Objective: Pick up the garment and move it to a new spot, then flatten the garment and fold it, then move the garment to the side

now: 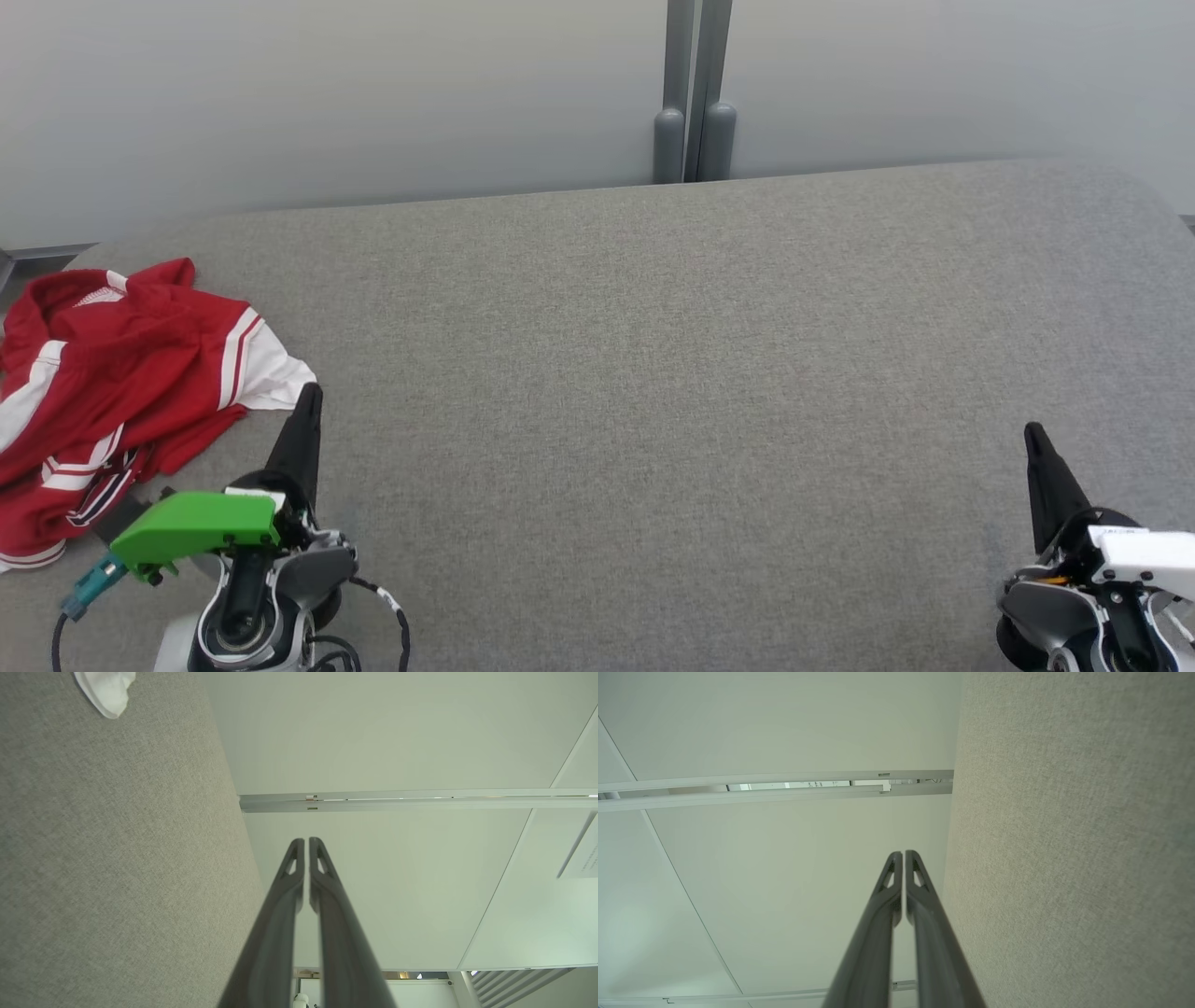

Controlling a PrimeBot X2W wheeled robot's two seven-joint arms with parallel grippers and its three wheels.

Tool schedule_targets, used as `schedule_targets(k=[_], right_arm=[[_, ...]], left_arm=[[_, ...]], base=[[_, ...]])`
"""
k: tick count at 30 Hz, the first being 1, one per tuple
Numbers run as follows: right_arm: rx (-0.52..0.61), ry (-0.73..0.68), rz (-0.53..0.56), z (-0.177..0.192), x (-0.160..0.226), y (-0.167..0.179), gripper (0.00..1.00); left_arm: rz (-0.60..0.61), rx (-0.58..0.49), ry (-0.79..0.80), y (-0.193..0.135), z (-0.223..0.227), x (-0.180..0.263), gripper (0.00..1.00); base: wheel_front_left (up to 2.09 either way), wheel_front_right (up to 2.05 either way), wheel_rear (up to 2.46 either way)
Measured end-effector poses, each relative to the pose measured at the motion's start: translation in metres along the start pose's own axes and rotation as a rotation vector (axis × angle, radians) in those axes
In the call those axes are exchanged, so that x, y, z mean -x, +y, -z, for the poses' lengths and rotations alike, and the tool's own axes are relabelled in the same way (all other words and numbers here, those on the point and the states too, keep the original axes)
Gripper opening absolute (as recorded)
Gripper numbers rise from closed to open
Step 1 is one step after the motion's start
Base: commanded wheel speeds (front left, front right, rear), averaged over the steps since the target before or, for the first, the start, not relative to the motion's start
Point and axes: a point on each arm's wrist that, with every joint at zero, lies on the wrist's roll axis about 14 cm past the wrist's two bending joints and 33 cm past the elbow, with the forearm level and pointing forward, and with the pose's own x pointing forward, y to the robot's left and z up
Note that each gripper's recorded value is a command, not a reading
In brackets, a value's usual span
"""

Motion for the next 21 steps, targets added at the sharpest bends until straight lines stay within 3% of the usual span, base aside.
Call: schedule_targets(k=[6, 21], right_arm=[[-0.015, 0.0, 0.084, 0.004, 0.013, -0.028, 1.0], [0.097, 0.032, 0.087, 0.023, 0.015, -0.029, 1.0]], left_arm=[[-0.104, 0.018, -0.005, 0.037, 0.002, 0.017, 1.0], [-0.111, -0.076, -0.052, 0.039, -0.001, 0.029, 1.0]], base=[[0.0, 0.0, 0.0], [0.0, 0.0, 0.0]])
